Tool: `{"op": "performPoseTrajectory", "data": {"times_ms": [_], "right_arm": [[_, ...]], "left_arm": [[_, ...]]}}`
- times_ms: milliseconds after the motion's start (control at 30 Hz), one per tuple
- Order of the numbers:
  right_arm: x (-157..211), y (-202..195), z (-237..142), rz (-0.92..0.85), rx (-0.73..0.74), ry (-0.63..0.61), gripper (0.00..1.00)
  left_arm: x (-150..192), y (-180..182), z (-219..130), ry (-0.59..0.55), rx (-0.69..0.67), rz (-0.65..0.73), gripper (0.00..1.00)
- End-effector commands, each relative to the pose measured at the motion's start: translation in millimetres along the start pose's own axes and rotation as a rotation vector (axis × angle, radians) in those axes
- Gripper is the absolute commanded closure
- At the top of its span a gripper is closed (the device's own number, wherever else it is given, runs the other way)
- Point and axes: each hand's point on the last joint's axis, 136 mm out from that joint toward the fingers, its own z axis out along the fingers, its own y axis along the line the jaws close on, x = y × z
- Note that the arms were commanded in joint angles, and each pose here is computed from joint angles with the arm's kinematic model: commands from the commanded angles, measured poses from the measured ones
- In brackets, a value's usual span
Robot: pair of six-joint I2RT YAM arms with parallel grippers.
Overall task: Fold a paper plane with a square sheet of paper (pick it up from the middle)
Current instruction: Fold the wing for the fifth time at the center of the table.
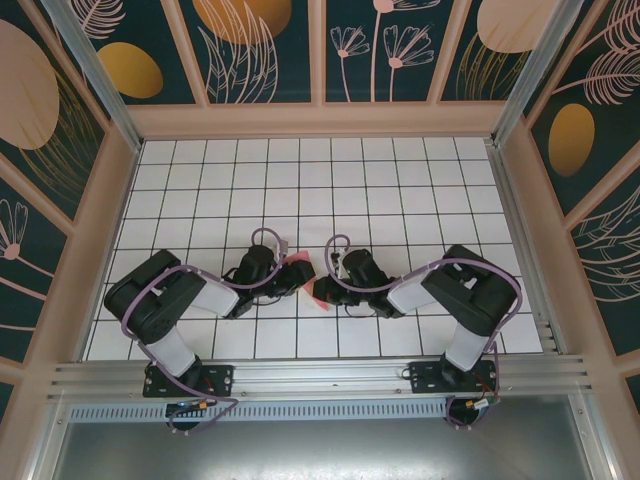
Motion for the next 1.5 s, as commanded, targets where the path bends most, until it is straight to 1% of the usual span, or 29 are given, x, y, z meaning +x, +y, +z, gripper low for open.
{"op": "performPoseTrajectory", "data": {"times_ms": [0,167,333,433,633,700,767,867,933,1033,1267,1367,1467], "right_arm": [[14.3,-18.6,-3.4,-0.006,0.114,0.055,0.83],[7.7,-5.6,-12.6,-0.057,0.114,0.044,0.81],[14.2,-8.2,-16.5,-0.065,0.114,0.060,0.81],[11.8,-1.2,-21.0,-0.081,0.095,0.044,0.80],[0.7,4.7,-27.1,-0.124,0.118,0.003,0.78],[-0.9,5.4,-26.6,-0.127,0.118,0.002,0.79],[0.5,7.0,-23.6,-0.134,0.108,0.017,0.84],[7.2,6.7,-18.4,-0.137,0.088,0.053,0.87],[12.2,5.3,-16.2,-0.137,0.082,0.071,0.92],[20.5,4.2,-14.7,-0.155,0.073,0.095,0.96],[49.1,-16.9,-7.4,-0.191,0.146,0.208,0.95],[52.6,-31.6,-9.0,-0.164,0.201,0.206,0.96],[55.6,-38.1,-10.9,-0.138,0.219,0.205,0.95]], "left_arm": [[9.8,34.6,2.3,0.022,-0.118,-0.015,0.54],[12.3,36.7,0.9,0.030,-0.125,-0.010,0.54],[12.8,35.8,1.3,0.036,-0.120,-0.010,0.54],[13.0,34.3,0.6,0.035,-0.116,-0.008,0.54],[13.8,33.6,1.0,0.042,-0.114,-0.005,0.55],[14.3,34.2,0.6,0.043,-0.115,-0.006,0.55],[14.4,34.2,0.5,0.044,-0.115,-0.005,0.55],[14.2,34.3,0.4,0.043,-0.115,-0.007,0.55],[14.4,35.1,0.2,0.043,-0.117,-0.011,0.55],[14.7,37.5,-0.3,0.040,-0.126,-0.018,0.55],[14.6,39.8,-0.3,0.037,-0.136,-0.035,0.55],[14.6,41.5,-0.7,0.035,-0.143,-0.043,0.56],[14.4,43.5,-1.2,0.032,-0.153,-0.047,0.56]]}}
